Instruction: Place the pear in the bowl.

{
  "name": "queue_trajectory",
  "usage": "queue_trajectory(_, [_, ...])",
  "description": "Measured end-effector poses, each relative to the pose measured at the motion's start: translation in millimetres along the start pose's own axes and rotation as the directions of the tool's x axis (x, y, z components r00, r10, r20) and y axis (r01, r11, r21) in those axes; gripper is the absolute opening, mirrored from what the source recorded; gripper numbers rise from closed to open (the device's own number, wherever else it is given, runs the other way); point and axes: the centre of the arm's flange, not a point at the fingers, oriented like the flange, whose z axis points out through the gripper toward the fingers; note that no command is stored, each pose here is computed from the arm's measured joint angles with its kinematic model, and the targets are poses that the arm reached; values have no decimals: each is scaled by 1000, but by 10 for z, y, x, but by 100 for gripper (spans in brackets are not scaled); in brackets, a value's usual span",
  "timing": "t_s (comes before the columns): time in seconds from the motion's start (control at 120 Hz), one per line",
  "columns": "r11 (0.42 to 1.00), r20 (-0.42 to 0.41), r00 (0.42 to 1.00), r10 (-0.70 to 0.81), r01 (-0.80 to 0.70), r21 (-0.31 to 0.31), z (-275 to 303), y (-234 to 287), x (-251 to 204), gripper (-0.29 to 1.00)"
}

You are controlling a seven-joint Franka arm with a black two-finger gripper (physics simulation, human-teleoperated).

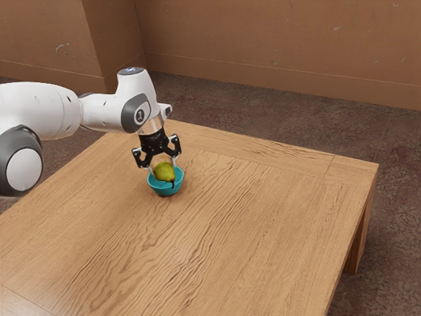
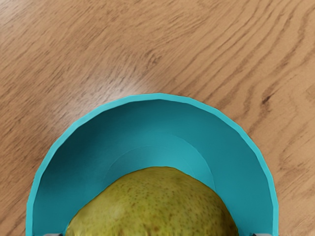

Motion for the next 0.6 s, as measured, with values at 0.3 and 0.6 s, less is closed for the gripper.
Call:
queue_trajectory(0.3, [1000, 5, 1000, 16, -16, -3, -14, 0, -4, 65])
queue_trajectory(0.6, [998, -29, 999, 45, -46, -47, -755, 68, -142, 69])
